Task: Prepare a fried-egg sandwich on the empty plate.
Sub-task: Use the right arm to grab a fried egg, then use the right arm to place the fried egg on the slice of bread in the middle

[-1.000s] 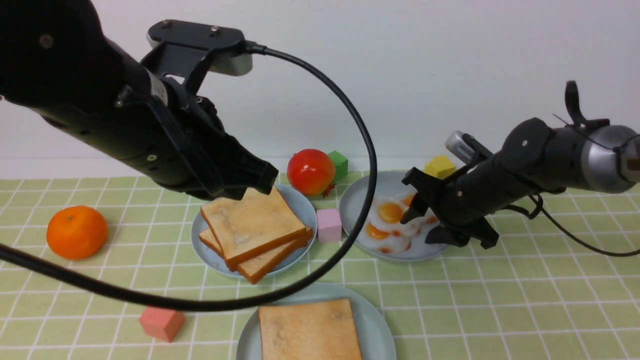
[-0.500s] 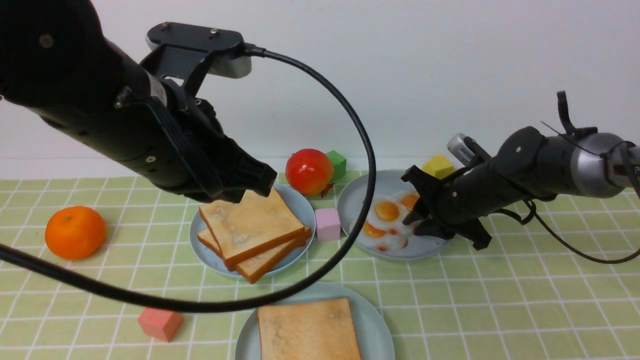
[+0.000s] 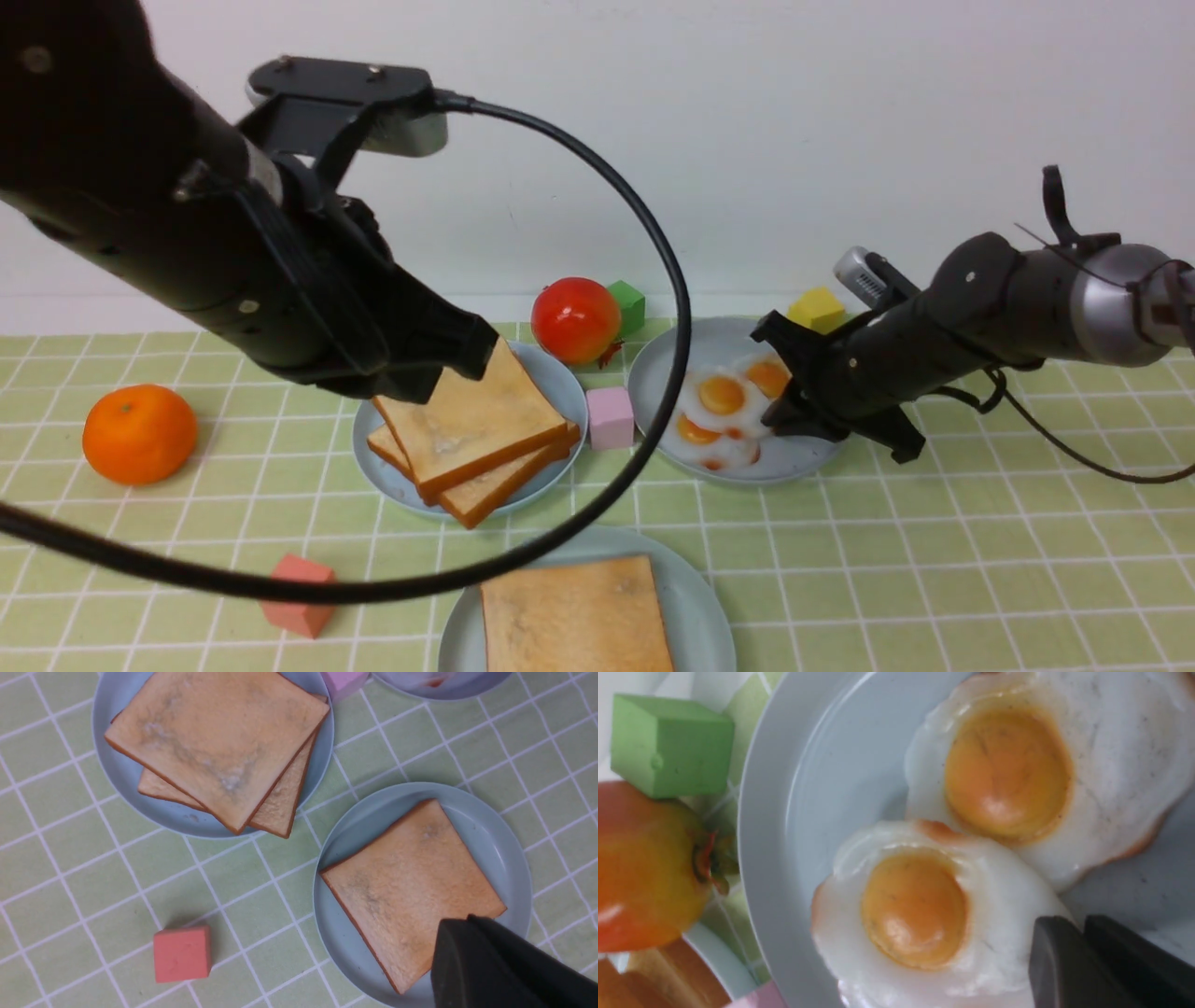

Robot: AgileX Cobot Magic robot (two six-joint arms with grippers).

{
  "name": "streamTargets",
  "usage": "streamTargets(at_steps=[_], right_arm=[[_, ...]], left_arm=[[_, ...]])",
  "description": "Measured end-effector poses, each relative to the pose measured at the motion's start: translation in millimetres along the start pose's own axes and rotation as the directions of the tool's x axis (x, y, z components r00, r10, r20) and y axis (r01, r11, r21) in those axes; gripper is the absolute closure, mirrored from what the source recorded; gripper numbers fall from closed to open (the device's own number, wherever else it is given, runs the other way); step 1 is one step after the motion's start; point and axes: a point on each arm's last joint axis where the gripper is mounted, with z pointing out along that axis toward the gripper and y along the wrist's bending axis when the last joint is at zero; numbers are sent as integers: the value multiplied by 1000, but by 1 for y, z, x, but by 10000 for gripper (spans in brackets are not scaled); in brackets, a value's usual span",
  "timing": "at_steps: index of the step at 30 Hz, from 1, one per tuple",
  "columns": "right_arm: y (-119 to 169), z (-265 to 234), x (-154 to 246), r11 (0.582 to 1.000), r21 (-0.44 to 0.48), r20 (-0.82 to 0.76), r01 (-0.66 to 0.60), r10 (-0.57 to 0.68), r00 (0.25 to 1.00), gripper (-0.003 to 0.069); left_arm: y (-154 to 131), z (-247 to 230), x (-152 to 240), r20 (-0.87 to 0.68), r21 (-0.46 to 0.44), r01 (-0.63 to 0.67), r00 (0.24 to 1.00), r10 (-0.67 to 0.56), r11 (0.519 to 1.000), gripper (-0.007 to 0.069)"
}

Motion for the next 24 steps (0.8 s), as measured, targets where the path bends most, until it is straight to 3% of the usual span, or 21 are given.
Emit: streamTargets(at_steps=[13,19,24], right_arm=[[25,-51,5,973,-62,-9,224,-225,974,602],[26,-98,29,899,-88,52,430,-426,903,602],[19,-115,95,807,-185,-4,561,-571,821,602]], left_arm=[[0,-14,6,-6,-1,22,1000,-22,1000,625],[4,-26,15,0,-41,123,992,-123,992,623],[11,-45,47,54,-51,223,974,-220,973,622]])
